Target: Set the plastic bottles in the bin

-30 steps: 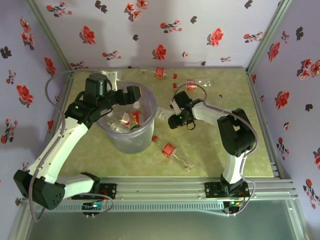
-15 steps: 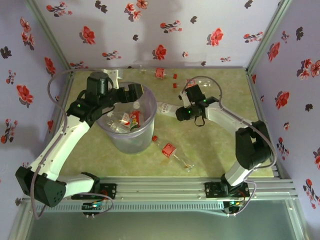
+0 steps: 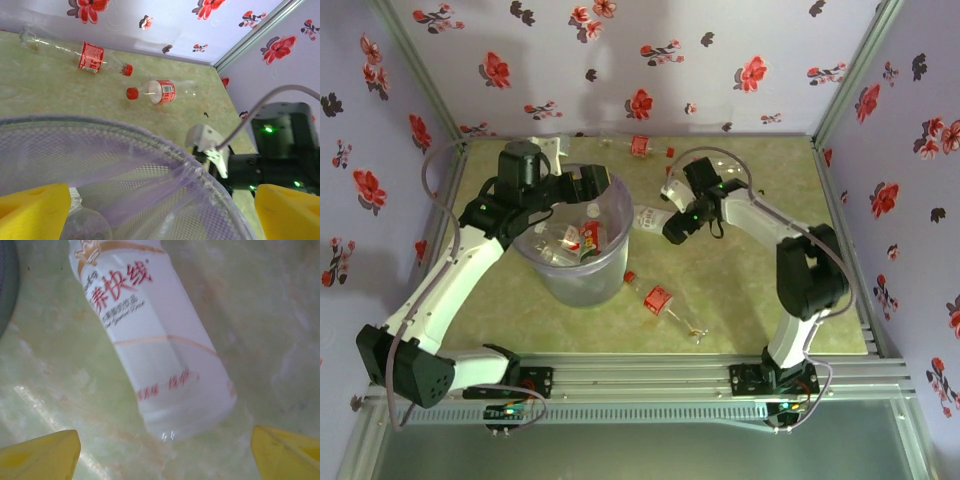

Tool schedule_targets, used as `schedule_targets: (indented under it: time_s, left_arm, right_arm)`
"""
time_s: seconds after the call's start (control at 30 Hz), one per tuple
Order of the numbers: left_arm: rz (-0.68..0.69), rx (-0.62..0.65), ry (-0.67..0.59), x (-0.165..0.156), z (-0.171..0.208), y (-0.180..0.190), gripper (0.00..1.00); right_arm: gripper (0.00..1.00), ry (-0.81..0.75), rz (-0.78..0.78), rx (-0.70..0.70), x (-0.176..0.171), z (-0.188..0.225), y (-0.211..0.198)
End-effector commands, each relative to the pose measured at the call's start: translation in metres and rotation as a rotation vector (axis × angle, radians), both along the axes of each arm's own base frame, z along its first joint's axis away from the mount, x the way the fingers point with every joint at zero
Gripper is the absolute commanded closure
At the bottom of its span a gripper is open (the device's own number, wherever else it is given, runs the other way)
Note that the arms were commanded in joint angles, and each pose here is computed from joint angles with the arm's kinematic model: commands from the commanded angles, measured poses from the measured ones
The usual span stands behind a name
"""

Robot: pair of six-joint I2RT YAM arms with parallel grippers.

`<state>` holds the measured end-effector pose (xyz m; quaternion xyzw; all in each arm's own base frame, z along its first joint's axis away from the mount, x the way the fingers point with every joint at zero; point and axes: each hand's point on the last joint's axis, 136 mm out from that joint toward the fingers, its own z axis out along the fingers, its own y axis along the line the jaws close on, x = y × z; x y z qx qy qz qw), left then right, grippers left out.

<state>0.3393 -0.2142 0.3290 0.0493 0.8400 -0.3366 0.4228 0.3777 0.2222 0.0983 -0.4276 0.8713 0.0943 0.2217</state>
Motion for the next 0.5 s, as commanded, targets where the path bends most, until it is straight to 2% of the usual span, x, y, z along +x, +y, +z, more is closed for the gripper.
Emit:
schedule_targets:
  time_s: [0.0, 0.33, 0.47]
  left_arm:
    - [0.0, -0.034, -0.054, -0.007, 0.024, 0.004, 0.05]
    - [0.004, -0.028, -0.051, -0.005, 0.021, 0.006, 0.05]
    - [0.007, -0.027, -0.049, -0.004, 0.021, 0.006, 0.05]
  right_arm:
    - [0.1, 0.005, 0.171, -0.023, 0.004, -0.007, 0.021]
    - [0.12, 0.139, 0.216, -0.108, -0.002, -0.075, 0.032]
    - [0.26, 0.111, 0.208, -0.106, -0.002, -0.072, 0.033]
